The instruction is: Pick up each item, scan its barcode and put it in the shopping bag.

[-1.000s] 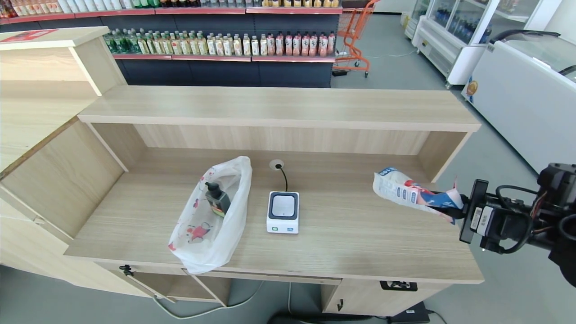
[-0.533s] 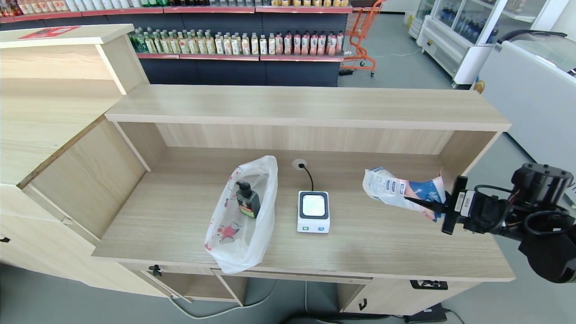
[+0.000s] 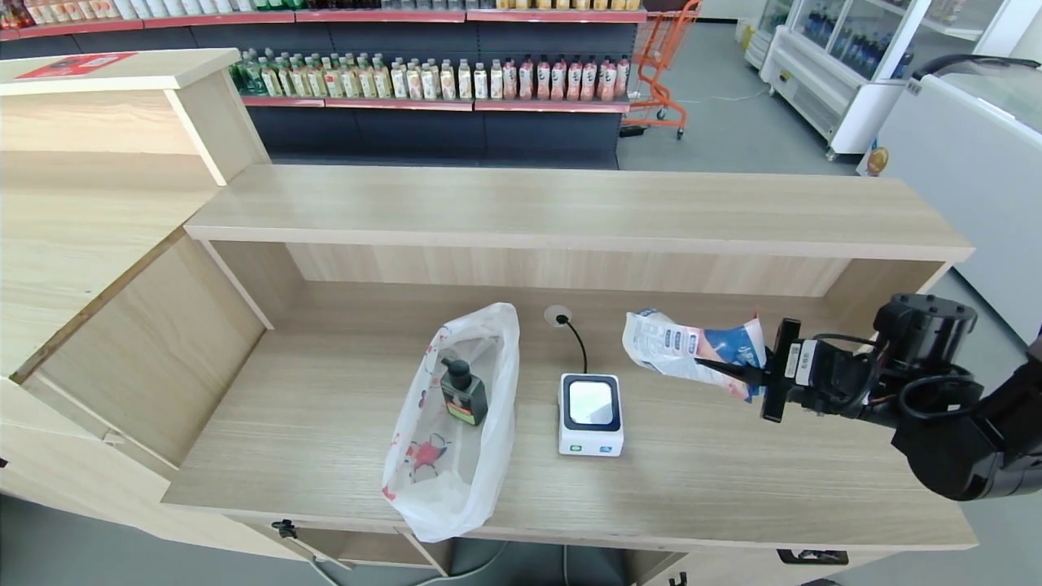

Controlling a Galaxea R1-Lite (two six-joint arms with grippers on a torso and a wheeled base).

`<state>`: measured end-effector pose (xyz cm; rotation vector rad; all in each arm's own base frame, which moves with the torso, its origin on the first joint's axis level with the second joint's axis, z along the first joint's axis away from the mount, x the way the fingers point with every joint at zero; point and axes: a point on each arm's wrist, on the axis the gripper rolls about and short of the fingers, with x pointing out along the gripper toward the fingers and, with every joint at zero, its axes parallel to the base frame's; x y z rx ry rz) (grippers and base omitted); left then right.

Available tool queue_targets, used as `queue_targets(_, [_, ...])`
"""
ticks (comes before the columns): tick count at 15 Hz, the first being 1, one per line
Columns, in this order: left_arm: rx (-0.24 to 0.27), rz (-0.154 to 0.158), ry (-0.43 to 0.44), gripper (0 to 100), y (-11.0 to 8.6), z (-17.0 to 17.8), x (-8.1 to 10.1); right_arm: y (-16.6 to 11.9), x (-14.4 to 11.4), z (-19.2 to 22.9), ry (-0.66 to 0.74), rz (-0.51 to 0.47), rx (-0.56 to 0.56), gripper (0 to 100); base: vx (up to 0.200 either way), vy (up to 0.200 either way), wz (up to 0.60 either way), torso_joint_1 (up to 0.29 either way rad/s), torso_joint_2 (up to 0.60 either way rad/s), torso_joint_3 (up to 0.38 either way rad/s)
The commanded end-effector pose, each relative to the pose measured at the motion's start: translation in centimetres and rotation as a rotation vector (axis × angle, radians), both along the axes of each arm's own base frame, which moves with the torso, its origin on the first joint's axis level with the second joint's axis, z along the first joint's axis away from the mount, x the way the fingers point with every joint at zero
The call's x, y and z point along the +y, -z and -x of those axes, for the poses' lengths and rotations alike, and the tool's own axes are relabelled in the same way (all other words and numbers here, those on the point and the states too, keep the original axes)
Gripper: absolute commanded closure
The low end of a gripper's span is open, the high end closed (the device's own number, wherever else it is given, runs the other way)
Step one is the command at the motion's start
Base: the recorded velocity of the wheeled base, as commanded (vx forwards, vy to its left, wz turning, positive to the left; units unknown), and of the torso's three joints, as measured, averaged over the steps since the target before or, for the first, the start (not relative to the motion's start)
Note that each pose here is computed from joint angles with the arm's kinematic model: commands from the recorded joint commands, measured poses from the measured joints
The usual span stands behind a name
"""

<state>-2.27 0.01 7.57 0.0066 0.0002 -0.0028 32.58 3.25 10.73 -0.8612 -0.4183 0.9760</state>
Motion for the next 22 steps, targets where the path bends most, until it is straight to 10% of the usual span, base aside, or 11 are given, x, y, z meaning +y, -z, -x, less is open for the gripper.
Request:
queue_targets(1, [0.0, 0.0, 0.0, 0, 0.0, 0.0, 0.0, 1.0, 0.6, -0.1, -0.032, -0.013, 0.055, 100, 0.0, 0.0, 0.0, 0.0, 0.0, 0.0])
queue_targets(10, [0.0, 0.0, 0.0, 0, 0.0, 0.0, 0.0, 4.5, 1.0, 0.9, -0.082, -0.065, 0.289, 100, 0.0, 0.0, 0.0, 0.0, 0.0, 0.0])
queue_targets(22, [0.0, 0.0, -0.001, 0, 0.0, 0.0, 0.0, 8.0, 3.1, -2.4, -0.147, -0.002, 0.145, 100, 0.0, 0.0, 0.0, 0.0, 0.0, 0.0])
